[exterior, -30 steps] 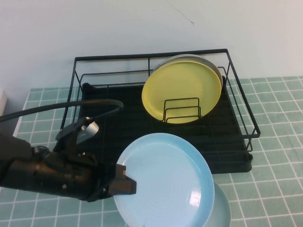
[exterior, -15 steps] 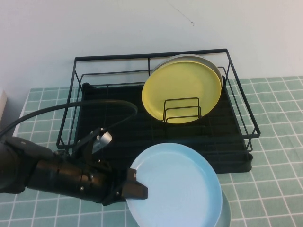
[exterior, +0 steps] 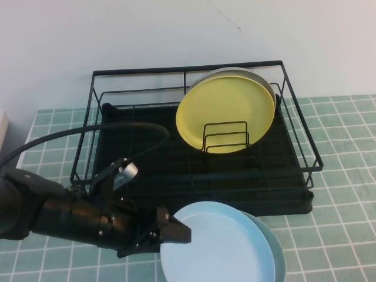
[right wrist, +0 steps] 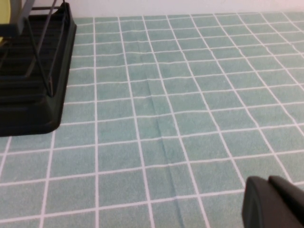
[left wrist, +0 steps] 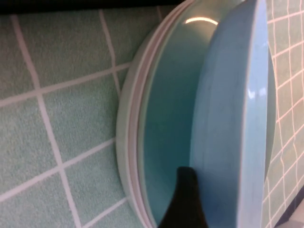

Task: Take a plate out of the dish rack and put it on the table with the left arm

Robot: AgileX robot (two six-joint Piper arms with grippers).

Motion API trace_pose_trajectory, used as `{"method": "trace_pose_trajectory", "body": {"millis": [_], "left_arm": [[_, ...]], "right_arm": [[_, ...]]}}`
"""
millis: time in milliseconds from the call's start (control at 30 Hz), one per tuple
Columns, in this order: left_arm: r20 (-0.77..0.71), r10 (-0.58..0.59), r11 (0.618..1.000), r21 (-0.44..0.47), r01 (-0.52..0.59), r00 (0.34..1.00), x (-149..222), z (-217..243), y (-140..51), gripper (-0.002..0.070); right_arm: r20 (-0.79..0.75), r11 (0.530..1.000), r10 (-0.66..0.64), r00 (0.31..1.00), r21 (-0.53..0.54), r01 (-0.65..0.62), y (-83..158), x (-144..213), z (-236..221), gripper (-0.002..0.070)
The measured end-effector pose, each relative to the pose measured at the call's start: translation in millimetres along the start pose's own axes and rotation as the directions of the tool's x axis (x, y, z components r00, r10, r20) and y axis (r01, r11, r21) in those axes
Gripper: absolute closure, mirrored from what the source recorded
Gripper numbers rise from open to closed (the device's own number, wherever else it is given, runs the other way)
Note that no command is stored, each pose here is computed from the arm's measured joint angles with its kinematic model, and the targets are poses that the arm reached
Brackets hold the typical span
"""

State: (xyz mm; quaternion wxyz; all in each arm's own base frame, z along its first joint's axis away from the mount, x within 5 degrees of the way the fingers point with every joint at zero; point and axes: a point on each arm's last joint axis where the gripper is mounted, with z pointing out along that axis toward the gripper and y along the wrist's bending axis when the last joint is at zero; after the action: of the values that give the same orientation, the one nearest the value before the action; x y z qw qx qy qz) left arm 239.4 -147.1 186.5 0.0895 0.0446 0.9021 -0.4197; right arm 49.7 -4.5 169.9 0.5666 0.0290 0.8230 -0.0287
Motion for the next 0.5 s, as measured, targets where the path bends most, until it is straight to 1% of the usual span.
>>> {"method": "trace_pose_trajectory", "body": {"millis": [100,167,267,367,433,467,500], "left_arm": [[0.04,0.027,1.0,-0.016,-0.026,0.999,-2,-6,-4.0,0.0165],[0.097,0.053,0.998,-0.041,-0.049,0.994,-5,-16,-6.8,0.0162],[0.197,0.109,0.991,-0.103,-0.09,0.974,-10,-41,-9.0,0.0161],[0.294,0.173,0.976,-0.179,-0.123,0.94,-12,-69,-12.0,0.0161],[0.347,0.236,0.96,-0.229,-0.162,0.908,-9,-89,-17.6,0.0186],[0.364,0.26,0.953,-0.246,-0.178,0.894,-7,-97,-20.8,0.0208],[0.379,0.298,0.942,-0.267,-0.205,0.876,-3,-106,-25.3,0.0245]], "right_arm": [[0.0,1.0,0.0,1.0,0.0,0.0,0,0,0,0.0678],[0.0,1.0,0.0,1.0,0.0,0.0,0,0,0,0.0678],[0.0,1.0,0.0,1.0,0.0,0.0,0,0,0,0.0678],[0.0,1.0,0.0,1.0,0.0,0.0,0,0,0,0.0678],[0.0,1.0,0.0,1.0,0.0,0.0,0,0,0,0.0678],[0.0,1.0,0.0,1.0,0.0,0.0,0,0,0,0.0678],[0.0,1.0,0.0,1.0,0.0,0.0,0,0,0,0.0678]]}}
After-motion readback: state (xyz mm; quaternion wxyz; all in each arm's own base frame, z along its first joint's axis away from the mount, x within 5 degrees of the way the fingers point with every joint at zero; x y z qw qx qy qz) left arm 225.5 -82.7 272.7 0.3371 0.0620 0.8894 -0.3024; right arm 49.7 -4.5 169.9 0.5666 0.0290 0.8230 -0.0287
